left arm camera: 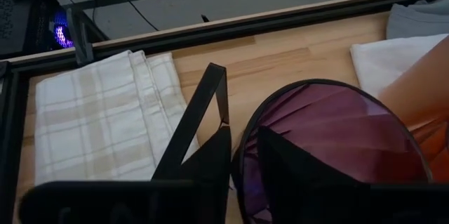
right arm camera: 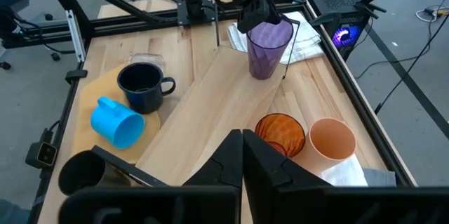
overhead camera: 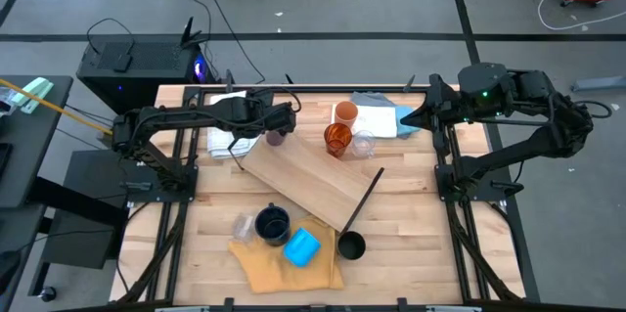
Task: Stack small to large cups/mugs on shelf
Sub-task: Put the purple cup on the shelf
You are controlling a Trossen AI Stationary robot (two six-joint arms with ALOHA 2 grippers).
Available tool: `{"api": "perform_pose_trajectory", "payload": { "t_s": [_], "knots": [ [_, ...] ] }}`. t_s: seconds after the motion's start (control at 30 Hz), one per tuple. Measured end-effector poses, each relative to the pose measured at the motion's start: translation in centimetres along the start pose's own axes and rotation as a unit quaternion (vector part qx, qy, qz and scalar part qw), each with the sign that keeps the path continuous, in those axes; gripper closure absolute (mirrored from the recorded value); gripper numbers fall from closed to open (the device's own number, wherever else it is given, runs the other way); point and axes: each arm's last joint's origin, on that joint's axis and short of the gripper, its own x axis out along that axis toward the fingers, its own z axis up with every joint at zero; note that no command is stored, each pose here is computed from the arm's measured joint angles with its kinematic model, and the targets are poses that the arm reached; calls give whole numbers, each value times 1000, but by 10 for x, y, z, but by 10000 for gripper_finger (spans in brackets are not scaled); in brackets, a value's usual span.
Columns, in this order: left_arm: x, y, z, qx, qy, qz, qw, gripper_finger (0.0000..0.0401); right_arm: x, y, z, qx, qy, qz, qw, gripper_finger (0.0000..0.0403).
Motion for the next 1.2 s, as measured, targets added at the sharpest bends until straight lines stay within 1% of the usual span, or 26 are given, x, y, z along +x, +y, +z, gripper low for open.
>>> {"api": "perform_pose_trajectory", "payload": {
  "t_s": [0.5,0.97,1.2],
  "knots": [
    [0,-1,1,-5,-3,-6,1000,245,0,0,0,4,0,0,1000,392],
    [0,-2,0,-5,3,-11,1000,199,0,0,0,4,0,0,1000,392],
    [0,-2,0,-1,3,-11,1000,155,0,0,0,4,0,0,1000,392]
  ]
}}
